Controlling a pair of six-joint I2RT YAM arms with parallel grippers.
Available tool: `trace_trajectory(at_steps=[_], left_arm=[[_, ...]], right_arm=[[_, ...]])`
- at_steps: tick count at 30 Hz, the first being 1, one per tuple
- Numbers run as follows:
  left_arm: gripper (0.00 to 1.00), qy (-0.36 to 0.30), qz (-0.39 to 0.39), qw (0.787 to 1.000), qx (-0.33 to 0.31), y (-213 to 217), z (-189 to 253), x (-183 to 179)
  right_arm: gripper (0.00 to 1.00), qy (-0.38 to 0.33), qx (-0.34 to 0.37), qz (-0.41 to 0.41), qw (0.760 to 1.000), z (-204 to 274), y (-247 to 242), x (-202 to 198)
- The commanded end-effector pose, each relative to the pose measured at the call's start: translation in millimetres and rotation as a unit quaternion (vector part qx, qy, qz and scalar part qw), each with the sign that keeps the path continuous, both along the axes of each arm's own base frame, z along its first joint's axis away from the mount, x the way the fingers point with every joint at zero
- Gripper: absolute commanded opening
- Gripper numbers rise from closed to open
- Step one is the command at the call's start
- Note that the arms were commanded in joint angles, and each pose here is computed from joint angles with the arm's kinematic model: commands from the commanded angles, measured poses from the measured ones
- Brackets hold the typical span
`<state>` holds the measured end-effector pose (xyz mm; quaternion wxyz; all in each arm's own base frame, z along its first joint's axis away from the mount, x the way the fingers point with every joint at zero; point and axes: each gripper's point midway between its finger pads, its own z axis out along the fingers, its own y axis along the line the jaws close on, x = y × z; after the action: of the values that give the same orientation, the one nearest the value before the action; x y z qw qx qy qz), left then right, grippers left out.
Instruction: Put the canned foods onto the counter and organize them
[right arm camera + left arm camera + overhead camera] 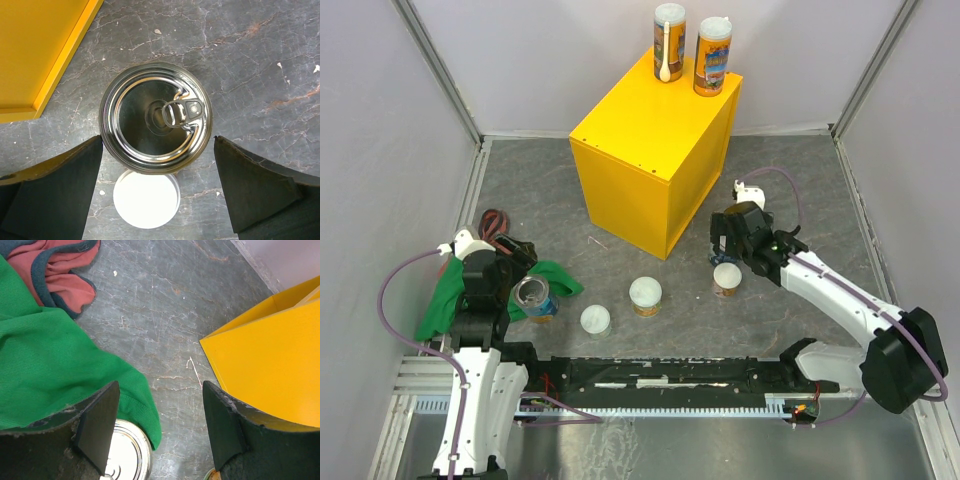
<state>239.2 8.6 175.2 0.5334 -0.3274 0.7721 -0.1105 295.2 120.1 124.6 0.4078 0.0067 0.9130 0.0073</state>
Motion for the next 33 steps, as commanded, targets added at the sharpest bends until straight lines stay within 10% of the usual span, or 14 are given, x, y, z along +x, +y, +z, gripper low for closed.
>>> trace_trajectory(at_steps=[1,20,33], left_arm=[[0.74,-0.027,-0.007,1.0,0.013,0,17,7],[0.74,-0.017,-0.004,1.0,0.022,3,14,6],[0.74,-0.018,-0.004,1.0,0.022,3,14,5]], right_arm=[[0.99,-0.014,0.002,0.006,1.0,-2,6,7],[0.93,-0.057,-0.034,-0.007,0.998,-7,8,46],[0.28,-0.093,-0.033,-0.01,0.995,15,5,51]])
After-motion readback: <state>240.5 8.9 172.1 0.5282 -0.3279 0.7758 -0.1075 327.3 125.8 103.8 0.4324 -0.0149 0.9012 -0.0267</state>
